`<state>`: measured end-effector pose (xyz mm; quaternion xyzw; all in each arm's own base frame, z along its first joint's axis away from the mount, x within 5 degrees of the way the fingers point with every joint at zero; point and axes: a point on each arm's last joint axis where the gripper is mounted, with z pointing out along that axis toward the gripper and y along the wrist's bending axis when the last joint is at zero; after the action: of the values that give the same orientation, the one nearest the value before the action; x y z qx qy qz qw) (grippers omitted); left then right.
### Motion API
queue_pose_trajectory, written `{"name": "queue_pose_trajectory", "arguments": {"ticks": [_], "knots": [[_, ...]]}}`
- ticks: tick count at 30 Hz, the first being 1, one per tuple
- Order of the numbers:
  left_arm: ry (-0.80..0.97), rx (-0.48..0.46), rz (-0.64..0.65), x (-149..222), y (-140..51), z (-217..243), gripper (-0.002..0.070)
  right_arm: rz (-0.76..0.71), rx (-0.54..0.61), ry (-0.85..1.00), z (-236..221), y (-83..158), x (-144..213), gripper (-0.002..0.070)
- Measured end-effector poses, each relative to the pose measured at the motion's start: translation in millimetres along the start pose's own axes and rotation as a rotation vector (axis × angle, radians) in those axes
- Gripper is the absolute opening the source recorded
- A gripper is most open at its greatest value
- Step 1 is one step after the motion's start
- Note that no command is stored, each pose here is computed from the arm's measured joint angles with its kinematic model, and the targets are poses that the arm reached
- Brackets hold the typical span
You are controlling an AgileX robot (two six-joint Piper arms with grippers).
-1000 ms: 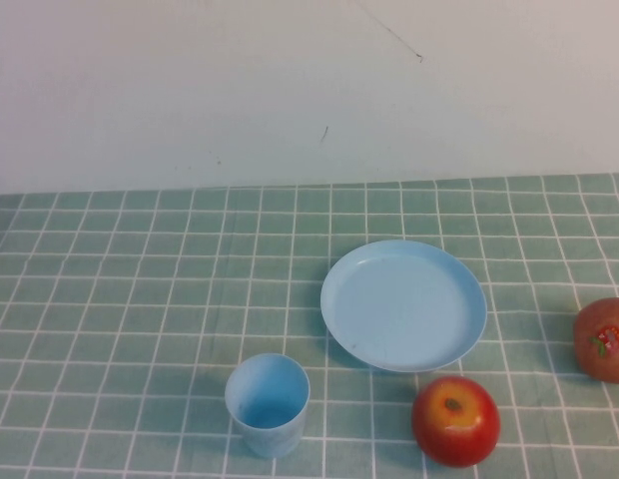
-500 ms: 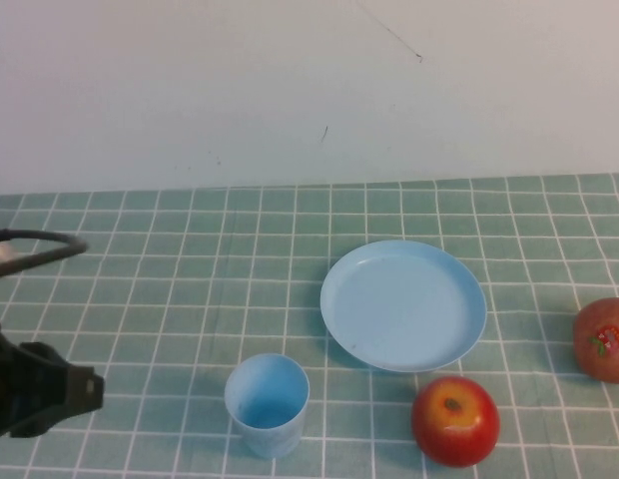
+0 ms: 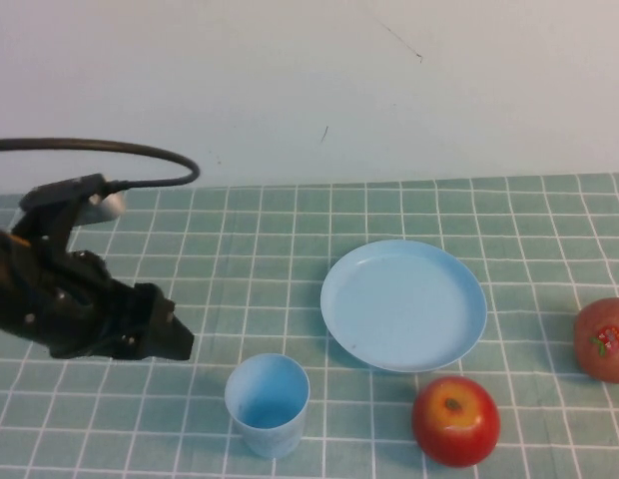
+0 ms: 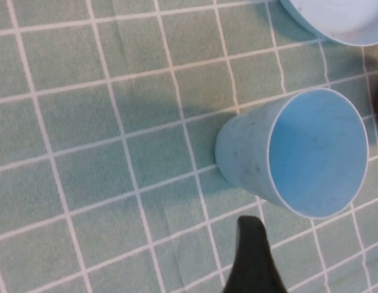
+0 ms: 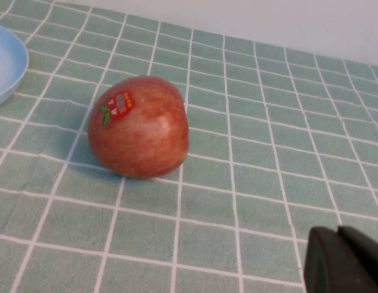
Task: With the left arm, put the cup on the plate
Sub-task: Pick up the cup from the table
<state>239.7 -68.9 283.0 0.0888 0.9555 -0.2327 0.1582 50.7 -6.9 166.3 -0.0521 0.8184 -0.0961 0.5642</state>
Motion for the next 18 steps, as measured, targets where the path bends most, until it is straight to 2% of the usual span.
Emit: {"name": "queue_pose_trajectory", "arguments": {"ticks": [8, 18], "knots": [[0.128, -0.107, 0.096, -26, -11.6, 39, 0.0415, 0.000, 0.000, 0.000, 0, 0, 0, -0.0002], [0.151, -0.136, 0.031, -36, -3.7, 65, 0.0415, 0.000, 0.000, 0.000, 0, 0, 0, -0.0002]]}}
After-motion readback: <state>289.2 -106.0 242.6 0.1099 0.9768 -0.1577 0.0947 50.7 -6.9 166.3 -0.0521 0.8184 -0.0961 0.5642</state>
